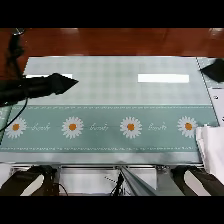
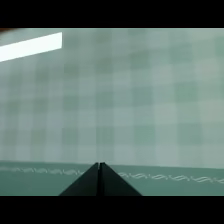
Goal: Fold the shirts.
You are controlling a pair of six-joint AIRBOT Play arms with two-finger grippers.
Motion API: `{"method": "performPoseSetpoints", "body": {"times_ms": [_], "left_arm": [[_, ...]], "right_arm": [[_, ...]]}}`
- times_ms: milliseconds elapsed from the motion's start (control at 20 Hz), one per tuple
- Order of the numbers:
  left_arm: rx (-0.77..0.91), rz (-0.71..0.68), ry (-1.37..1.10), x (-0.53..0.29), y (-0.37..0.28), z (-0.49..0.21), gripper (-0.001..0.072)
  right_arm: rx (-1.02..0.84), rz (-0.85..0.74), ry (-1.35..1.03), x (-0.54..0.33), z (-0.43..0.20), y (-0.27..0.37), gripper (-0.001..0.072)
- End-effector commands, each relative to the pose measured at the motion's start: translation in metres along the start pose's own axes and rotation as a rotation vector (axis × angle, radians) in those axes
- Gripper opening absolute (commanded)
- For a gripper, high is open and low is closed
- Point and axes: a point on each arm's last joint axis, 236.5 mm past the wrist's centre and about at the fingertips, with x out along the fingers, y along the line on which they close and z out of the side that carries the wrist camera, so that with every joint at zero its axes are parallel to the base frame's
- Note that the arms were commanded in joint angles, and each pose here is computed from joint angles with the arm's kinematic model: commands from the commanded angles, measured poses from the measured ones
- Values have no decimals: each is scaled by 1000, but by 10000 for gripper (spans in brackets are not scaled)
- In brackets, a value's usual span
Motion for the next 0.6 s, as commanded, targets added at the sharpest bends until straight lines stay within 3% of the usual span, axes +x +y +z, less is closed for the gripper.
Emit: {"method": "performPoseSetpoints", "body": {"times_ms": [0, 100, 200, 550], "left_arm": [[194, 343, 170, 48, 49, -14, 26], [176, 510, 275, 58, 95, -37, 28], [126, 578, 397, 53, 124, -61, 28], [70, 620, 519, 46, 143, -86, 28]], "right_arm": [[-188, -160, 212, 87, -70, 32, 23], [-152, -301, 395, 122, -115, -4, 23], [-127, -351, 497, 133, -136, -26, 23], [-115, -359, 503, 128, -136, -27, 23]]}}
